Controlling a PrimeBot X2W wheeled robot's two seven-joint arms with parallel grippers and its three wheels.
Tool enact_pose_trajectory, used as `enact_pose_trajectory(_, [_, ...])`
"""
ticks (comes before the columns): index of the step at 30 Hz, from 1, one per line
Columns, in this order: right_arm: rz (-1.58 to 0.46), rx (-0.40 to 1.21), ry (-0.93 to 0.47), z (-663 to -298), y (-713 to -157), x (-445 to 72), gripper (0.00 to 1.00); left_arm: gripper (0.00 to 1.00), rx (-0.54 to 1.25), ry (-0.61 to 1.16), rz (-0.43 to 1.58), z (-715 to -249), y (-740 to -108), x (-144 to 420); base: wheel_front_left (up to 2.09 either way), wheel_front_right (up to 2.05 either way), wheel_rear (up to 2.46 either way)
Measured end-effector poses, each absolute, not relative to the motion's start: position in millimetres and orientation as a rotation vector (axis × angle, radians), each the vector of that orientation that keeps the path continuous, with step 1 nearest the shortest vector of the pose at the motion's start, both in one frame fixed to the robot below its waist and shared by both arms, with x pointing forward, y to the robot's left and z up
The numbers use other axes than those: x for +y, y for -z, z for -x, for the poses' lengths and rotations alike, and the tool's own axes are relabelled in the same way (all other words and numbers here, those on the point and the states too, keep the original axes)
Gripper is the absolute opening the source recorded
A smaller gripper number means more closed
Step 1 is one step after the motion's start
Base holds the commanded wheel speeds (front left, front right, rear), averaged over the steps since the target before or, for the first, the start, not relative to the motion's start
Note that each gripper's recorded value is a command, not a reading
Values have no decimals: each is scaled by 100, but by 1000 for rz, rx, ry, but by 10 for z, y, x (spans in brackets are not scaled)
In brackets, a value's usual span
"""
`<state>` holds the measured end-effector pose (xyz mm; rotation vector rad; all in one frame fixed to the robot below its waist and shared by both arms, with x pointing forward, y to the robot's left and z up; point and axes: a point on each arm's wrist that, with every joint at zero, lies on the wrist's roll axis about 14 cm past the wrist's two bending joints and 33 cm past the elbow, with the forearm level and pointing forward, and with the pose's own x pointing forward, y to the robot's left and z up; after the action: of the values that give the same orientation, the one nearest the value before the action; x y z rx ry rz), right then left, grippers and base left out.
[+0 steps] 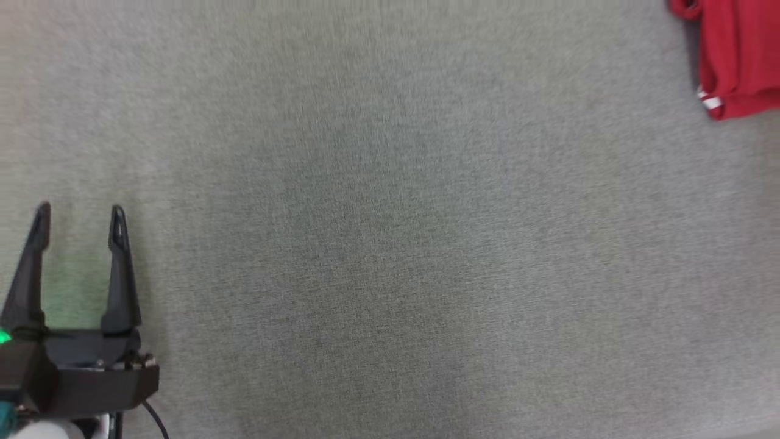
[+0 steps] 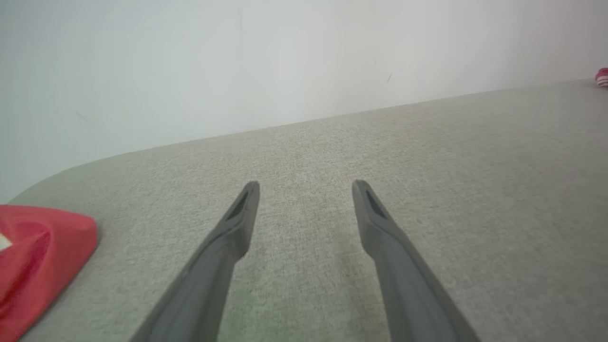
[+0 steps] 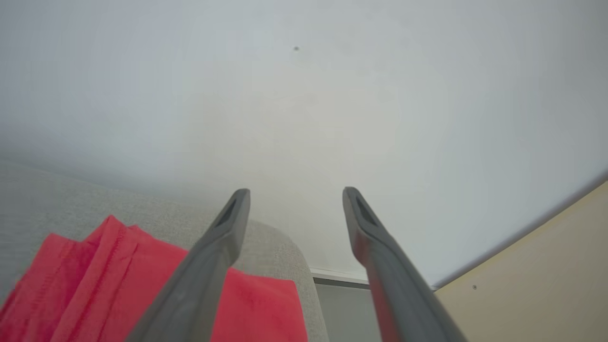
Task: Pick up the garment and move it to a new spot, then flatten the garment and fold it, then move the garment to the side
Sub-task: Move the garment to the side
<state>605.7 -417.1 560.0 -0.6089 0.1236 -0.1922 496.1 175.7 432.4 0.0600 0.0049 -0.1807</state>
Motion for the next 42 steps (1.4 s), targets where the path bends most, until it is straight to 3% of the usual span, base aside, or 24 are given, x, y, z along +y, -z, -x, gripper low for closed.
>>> enact_pose_trajectory(10, [468, -68, 0, -5692, -5821, -3246, 100, 100, 32, 93, -23, -4506, -4499, 1906, 0, 0, 0])
enact_pose_trajectory(18, [294, -62, -88, -5159, -5610, -2677, 100, 100, 1, 44, -16, -4138, -4746, 2004, 0, 0, 0])
enact_pose_trajectory(29, [123, -112, -117, -4459, -5574, -2275, 100, 100, -79, -29, -22, -3680, -5089, 2209, 0, 0, 0])
enact_pose_trajectory(42, [17, -127, -72, -3775, -5349, -2166, 100, 100, -120, -128, -32, -3325, -5234, 2524, 0, 0, 0])
